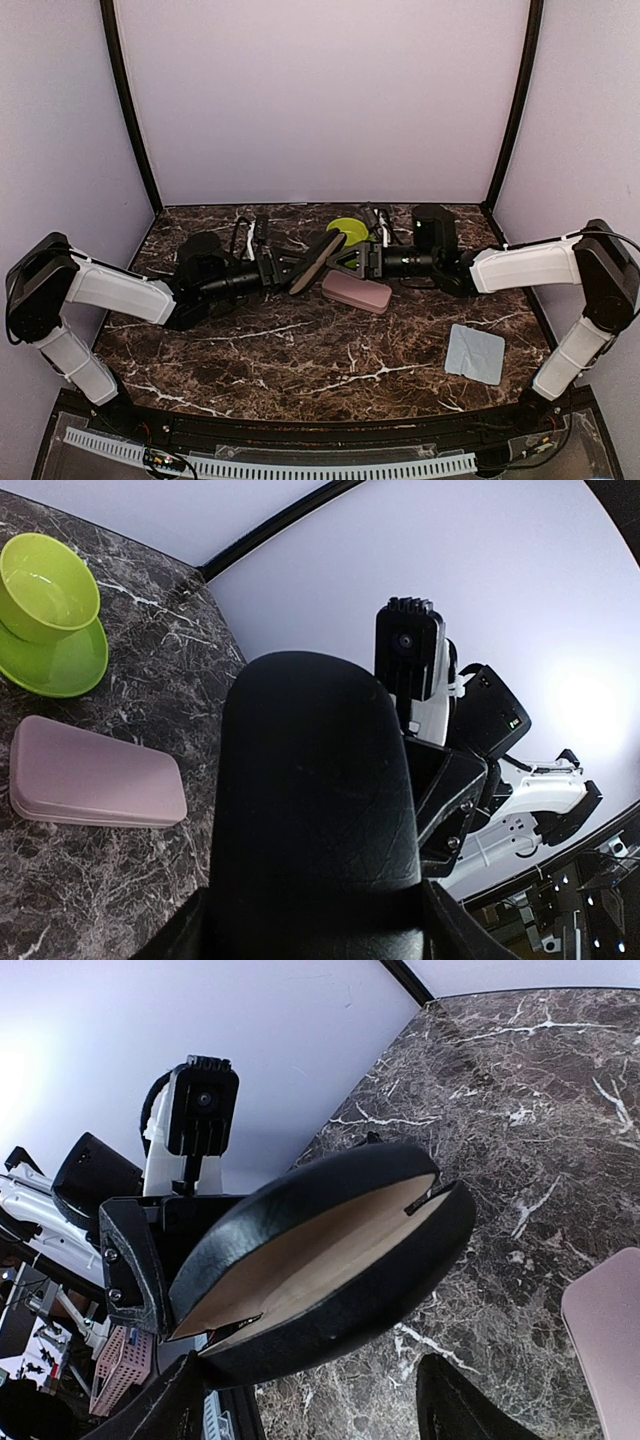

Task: Organize the sunglasses
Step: Open the sunglasses case.

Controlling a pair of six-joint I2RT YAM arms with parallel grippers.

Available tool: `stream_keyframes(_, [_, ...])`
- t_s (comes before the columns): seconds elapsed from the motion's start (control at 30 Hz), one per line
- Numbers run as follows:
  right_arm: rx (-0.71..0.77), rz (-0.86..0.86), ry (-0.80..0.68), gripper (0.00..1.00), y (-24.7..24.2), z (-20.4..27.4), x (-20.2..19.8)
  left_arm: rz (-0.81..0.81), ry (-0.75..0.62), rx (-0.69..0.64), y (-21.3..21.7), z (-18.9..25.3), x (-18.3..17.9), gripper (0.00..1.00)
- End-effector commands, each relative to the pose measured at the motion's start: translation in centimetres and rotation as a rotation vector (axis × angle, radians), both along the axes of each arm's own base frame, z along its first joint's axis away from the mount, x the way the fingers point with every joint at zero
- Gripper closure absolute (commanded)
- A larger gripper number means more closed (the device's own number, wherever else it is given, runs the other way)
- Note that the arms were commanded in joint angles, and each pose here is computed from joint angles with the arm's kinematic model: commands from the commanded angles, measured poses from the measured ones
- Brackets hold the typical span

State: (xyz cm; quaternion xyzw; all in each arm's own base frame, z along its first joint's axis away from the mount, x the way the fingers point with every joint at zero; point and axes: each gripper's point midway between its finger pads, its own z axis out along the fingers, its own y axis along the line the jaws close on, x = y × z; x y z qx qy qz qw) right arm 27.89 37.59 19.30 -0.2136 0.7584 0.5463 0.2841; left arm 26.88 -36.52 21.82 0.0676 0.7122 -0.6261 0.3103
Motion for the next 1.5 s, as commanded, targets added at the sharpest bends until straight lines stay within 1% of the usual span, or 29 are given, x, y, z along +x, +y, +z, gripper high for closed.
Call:
stream_keyframes(0.0, [-0.431,-0.302,0.225,0.29,-6.4,-13.3,2.3,-0.267,-0.460,-0.383,1.1,15.3,-8.3,1.00])
stream_keyframes(0.33, [-0.486,-0.317,0.235,0.30,-6.8,-14.5,1.6,-0.253,-0.477,-0.383,1.4,15.6,-8.4,1.00])
stream_keyframes(0.4, [-0.430,-0.277,0.217,0.30,-5.8,-13.4,1.1,-0.234,-0.463,-0.341,1.0,14.8,-7.9,1.00])
stream_keyframes(0.47, [-0.311,-0.227,0.198,0.29,-4.1,-10.9,0.8,-0.211,-0.459,-0.278,0.5,13.8,-7.3,1.00])
stream_keyframes(0.53, [-0.224,-0.194,0.204,0.28,-2.9,-8.8,0.8,-0.199,-0.482,-0.213,-0.1,12.9,-7.3,1.00])
stream_keyframes(0.63, [-0.169,-0.184,0.232,0.29,-1.9,-7.1,1.2,-0.198,-0.518,-0.137,-1.1,11.9,-7.7,1.00])
stream_keyframes(0.87, [-0.084,-0.207,0.377,0.31,-1.3,-7.6,1.4,-0.206,-0.570,-0.081,-1.9,11.0,-8.5,1.00])
stream_keyframes(1.1, [-0.064,-0.210,0.359,0.31,-2.1,-8.9,1.0,-0.222,-0.620,-0.058,-2.4,10.7,-9.3,1.00])
stream_keyframes(1.23, [-0.086,-0.213,0.380,0.31,-2.4,-10.2,0.6,-0.224,-0.653,-0.075,-2.3,11.1,-9.8,1.00])
stream_keyframes(1.4, [-0.070,-0.211,0.364,0.31,-2.7,-11.2,0.3,-0.241,-0.677,-0.072,-2.5,11.0,-10.3,1.00])
stream_keyframes(1.43, [-0.004,-0.327,0.547,0.34,-3.0,-11.4,1.0,-0.248,-0.682,-0.072,-2.5,10.8,-10.5,1.00])
stream_keyframes(1.47, [0.024,-0.355,0.613,0.34,-3.1,-11.6,1.1,-0.254,-0.689,-0.074,-2.6,10.8,-10.7,1.00])
